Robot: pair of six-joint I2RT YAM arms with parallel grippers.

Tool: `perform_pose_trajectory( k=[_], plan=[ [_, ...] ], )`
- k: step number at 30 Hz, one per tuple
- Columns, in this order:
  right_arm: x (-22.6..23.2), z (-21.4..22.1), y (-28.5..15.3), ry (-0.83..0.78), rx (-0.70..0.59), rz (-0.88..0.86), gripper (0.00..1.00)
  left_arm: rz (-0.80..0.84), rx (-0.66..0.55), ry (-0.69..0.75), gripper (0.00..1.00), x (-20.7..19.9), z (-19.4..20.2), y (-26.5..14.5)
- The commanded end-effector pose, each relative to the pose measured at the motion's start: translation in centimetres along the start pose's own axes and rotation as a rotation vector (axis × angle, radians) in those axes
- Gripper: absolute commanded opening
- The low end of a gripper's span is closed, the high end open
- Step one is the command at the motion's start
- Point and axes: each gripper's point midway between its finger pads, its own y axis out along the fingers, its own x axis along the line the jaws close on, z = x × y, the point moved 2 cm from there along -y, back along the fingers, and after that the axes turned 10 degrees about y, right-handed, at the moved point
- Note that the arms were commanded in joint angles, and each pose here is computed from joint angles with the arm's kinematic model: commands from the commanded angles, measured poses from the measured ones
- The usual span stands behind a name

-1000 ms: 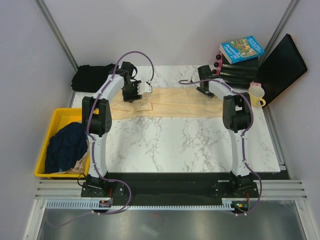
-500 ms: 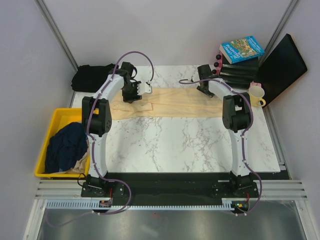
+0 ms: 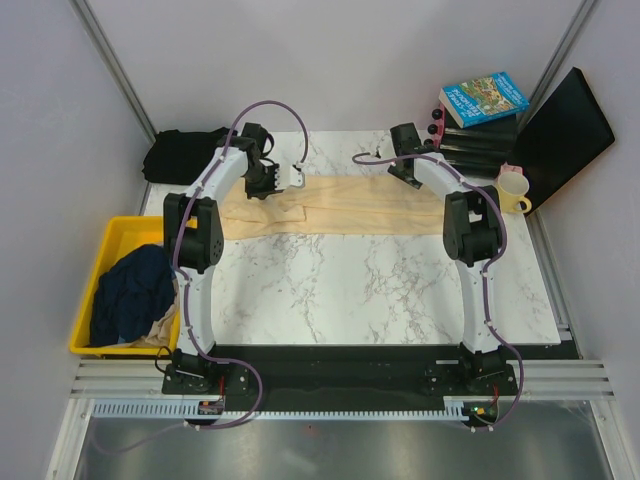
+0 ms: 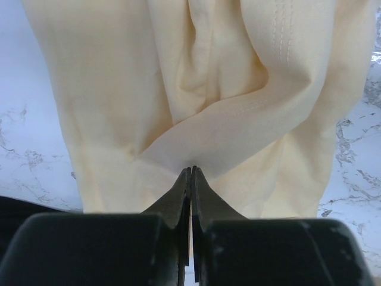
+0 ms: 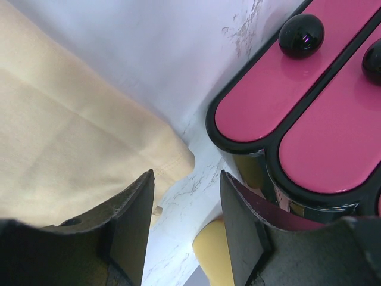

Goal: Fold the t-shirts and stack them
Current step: Fold the other side of the tshirt into a rectangle

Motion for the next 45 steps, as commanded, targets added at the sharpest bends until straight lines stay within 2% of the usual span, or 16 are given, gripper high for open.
perform_pose_trajectory(
  k=[1,3,4,5,6,9,10,15,25,26,27,29,36,45],
  plan=[
    [-2.5,-2.4,-3.1,0.03,-0.084,0.034,0.56,0.0,-0.028,0.008,0.02,0.4,-0.4,-0.8],
    [-2.0,-2.3,-3.0,0.024,-0.08,0.023,0.56,-0.006,-0.032,0.006,0.02,0.5,-0.5,-1.2],
    [-1.6,-2.6,-3.1,0.019,-0.084,0.017,0.56,-0.008,-0.032,0.006,0.06,0.6,-0.5,-1.2],
    [-1.3,-2.7,-3.0,0.016,-0.085,0.011,0.56,-0.015,-0.033,0.007,0.17,0.8,-0.6,-1.4],
    [-1.1,-2.9,-3.1,0.011,-0.089,0.008,0.56,-0.013,-0.036,0.003,0.32,0.8,-0.7,-1.5],
    [-0.7,-3.1,-3.2,0.008,-0.091,0.001,0.56,-0.004,-0.087,-0.003,0.47,0.8,-1.4,-2.3],
    [-0.6,-3.1,-3.2,0.011,-0.092,0.001,0.56,0.018,-0.098,-0.008,0.47,0.3,-1.5,-2.5],
    [-0.2,-3.2,-3.3,0.007,-0.094,-0.008,0.56,0.074,-0.117,0.004,0.42,-0.6,-1.7,-1.6],
    [0.1,-3.6,-3.5,-0.007,-0.099,-0.01,0.56,0.17,-0.075,0.007,0.41,-1.8,-0.4,1.0],
    [0.1,-3.6,-3.6,-0.007,-0.099,-0.01,0.56,0.167,-0.072,0.008,0.37,-1.7,-0.3,1.1],
    [0.3,-3.6,-3.6,-0.007,-0.096,-0.013,0.56,0.168,-0.069,0.008,0.22,-1.6,-0.2,1.3],
    [0.6,-3.7,-3.6,-0.011,-0.099,-0.019,0.56,0.164,-0.063,0.007,0.02,-1.5,-0.2,1.0],
    [1.1,-3.7,-3.6,-0.022,-0.098,-0.027,0.56,0.107,-0.054,0.004,0.02,-0.8,-0.5,-1.5],
    [1.2,-4.0,-3.4,-0.039,-0.1,-0.027,0.56,0.134,-0.01,0.022,0.02,-2.5,-0.2,-4.2]
  ],
)
